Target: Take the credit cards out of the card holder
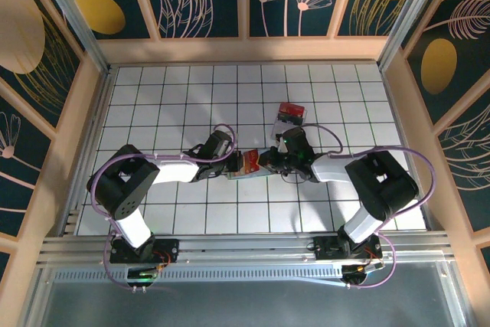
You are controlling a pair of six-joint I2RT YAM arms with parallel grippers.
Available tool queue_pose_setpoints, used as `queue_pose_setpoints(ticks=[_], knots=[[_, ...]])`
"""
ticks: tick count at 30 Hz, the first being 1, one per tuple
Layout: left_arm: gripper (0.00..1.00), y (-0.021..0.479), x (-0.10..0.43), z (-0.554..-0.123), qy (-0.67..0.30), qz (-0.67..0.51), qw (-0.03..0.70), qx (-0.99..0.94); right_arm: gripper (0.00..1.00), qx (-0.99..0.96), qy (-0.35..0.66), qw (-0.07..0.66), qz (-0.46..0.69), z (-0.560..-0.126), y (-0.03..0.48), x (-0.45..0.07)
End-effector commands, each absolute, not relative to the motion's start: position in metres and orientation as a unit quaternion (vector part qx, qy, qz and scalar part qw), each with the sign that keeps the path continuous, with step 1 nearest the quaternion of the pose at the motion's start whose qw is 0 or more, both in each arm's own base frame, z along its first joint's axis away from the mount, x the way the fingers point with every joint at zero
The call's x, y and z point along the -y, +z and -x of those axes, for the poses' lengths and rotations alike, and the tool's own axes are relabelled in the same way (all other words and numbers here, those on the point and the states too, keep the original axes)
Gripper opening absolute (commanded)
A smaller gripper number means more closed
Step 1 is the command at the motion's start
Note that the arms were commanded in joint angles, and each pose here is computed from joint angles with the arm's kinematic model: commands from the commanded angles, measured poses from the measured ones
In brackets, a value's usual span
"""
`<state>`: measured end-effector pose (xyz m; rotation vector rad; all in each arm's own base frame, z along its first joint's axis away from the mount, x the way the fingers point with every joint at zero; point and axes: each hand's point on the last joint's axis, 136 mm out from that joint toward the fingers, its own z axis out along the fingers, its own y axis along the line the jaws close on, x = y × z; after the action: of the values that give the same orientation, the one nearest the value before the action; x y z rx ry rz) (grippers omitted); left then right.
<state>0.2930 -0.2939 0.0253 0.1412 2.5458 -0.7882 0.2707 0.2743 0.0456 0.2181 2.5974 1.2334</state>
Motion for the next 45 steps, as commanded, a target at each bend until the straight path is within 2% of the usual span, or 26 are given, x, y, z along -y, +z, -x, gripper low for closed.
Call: queue_pose_setpoints(ticks=[1,10,12,16,25,32,36,42,45], knots=[[0.04,-0.011,0.276,-0.270,-0.238,-0.058,0.174,-0.954,0.09,-0.894,0.418,0.149,-0.062,-0.278,0.054,-0.281],[0.02,-0.012,0.276,-0.268,-0.239,-0.060,0.170,-0.954,0.13,-0.893,0.419,0.157,-0.047,-0.285,0.058,-0.295],[0.02,-0.012,0.276,-0.268,-0.240,-0.058,0.172,-0.954,0.11,-0.897,0.410,0.158,-0.047,-0.286,0.057,-0.294],[0.02,-0.010,0.273,-0.271,-0.232,-0.056,0.178,-0.955,0.00,-0.906,0.388,0.164,-0.046,-0.288,0.055,-0.289],[0.04,0.008,0.249,-0.297,-0.135,-0.092,0.246,-0.955,0.00,-0.927,0.312,0.203,-0.033,-0.297,0.068,-0.264],[0.06,0.031,0.258,-0.319,-0.117,-0.150,0.296,-0.936,0.00,-0.921,0.300,0.247,-0.014,-0.310,0.099,-0.258],[0.11,0.041,0.263,-0.327,-0.112,-0.169,0.312,-0.928,0.00,-0.916,0.285,0.283,0.003,-0.322,0.122,-0.247],[0.28,0.081,0.275,-0.331,-0.156,-0.159,0.341,-0.913,0.00,-0.905,0.240,0.347,0.046,-0.343,0.160,-0.228],[0.40,0.098,0.277,-0.332,-0.177,-0.138,0.355,-0.908,0.00,-0.898,0.212,0.382,0.059,-0.356,0.176,-0.214]])
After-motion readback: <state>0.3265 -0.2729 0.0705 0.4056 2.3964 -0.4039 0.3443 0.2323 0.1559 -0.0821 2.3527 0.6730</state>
